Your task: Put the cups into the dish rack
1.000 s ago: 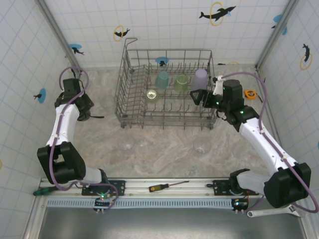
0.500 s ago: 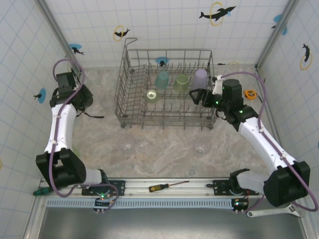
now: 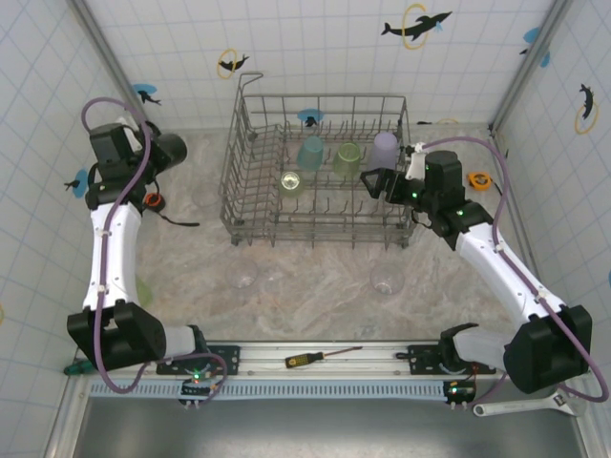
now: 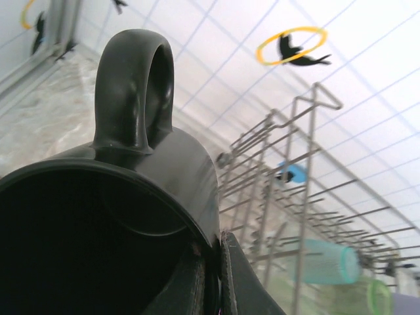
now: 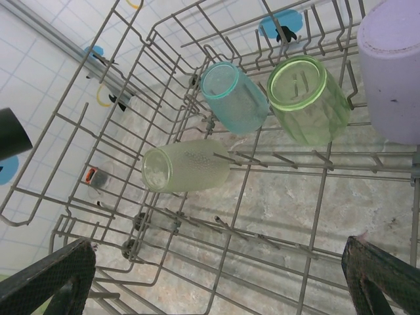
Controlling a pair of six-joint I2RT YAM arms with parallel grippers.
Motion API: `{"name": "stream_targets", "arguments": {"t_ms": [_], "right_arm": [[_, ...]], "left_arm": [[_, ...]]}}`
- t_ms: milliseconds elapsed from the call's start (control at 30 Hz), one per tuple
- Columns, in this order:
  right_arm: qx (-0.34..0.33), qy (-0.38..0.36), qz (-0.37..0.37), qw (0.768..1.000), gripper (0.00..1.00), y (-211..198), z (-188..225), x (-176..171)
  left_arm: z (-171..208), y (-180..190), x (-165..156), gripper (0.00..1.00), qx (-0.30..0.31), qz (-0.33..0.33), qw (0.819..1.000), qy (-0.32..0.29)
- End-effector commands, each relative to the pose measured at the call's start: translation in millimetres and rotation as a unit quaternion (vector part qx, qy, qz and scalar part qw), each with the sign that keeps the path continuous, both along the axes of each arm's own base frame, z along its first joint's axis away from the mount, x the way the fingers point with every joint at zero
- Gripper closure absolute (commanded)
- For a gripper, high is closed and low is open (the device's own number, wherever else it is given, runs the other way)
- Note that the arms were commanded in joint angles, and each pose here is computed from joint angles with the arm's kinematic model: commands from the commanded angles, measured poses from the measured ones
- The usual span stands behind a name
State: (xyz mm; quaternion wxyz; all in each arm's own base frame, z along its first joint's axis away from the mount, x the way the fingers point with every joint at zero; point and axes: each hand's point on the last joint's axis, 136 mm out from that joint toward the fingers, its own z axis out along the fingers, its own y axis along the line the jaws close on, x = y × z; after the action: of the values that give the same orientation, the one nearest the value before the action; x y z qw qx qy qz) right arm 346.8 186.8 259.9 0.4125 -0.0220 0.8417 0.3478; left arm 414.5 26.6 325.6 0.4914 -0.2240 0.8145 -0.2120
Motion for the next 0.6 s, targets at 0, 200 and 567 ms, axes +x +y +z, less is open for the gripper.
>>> {"name": "stream_targets", "arguments": {"t_ms": [0,200,567], "right_arm": [[0.009,-0.004,0.004,1.000,0.00,5,0,2],[0.015,-0.003,0.010,1.000,0.00,10,1,1],[0.066,-0.012,0.052,0.996,0.00,33,15,-2]], "left_arm": [[81,-20,2,1.00,-0.028,-0.050,0.990,-0.129],[101,-45,-1,1.00,-0.079,-0.107,0.975,-0.177],[129,-108,-5,1.00,-0.125,-0.208,0.946,-0.213]]}}
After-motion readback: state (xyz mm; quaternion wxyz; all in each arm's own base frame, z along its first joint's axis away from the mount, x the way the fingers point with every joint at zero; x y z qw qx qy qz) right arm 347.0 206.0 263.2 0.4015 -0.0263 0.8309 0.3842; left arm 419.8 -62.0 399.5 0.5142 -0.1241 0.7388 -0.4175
